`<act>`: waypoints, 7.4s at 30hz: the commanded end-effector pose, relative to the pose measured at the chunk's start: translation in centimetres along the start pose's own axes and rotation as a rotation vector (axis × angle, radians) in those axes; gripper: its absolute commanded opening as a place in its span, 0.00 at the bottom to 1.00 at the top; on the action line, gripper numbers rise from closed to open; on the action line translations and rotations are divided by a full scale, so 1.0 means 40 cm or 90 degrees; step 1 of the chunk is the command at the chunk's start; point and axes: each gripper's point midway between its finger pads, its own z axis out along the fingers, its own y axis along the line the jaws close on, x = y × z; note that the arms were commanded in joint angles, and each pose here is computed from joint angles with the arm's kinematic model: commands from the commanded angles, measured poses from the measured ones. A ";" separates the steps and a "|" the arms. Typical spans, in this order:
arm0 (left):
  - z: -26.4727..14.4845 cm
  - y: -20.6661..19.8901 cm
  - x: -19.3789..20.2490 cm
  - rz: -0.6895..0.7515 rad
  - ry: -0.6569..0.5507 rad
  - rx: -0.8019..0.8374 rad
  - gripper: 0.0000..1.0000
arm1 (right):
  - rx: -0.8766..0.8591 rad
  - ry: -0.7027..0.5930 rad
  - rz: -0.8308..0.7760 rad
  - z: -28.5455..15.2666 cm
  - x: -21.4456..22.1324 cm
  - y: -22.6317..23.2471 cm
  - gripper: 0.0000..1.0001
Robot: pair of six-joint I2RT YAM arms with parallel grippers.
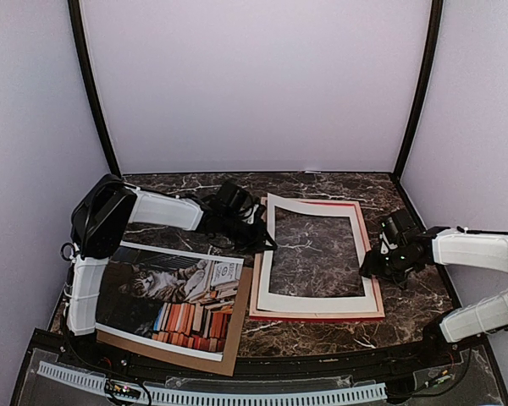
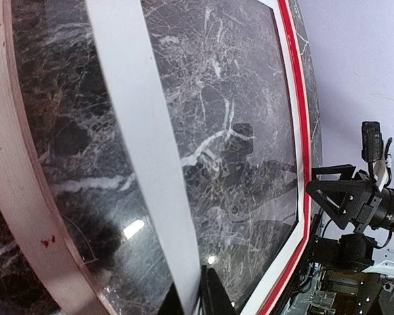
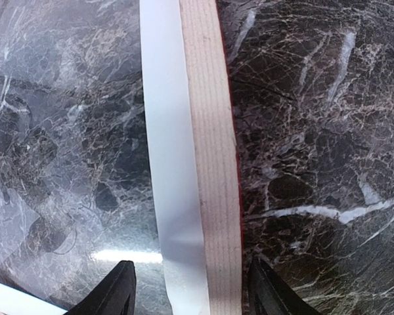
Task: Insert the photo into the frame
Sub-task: Place the mat board on the glass panel, then pick up the photo from the backboard, then turn over the photo at the center of the board.
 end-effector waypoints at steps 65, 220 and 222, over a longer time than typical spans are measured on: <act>-0.377 0.107 0.009 0.179 -0.138 -0.420 0.87 | -0.180 -0.143 -0.167 -0.185 -0.142 0.259 0.72; -0.621 0.100 0.093 0.007 -0.316 -0.147 0.96 | -0.040 -0.190 -0.571 -0.306 -0.165 0.750 0.00; -0.608 0.095 0.086 0.003 -0.313 -0.132 0.96 | -0.050 -0.161 -0.597 -0.261 -0.104 0.782 0.00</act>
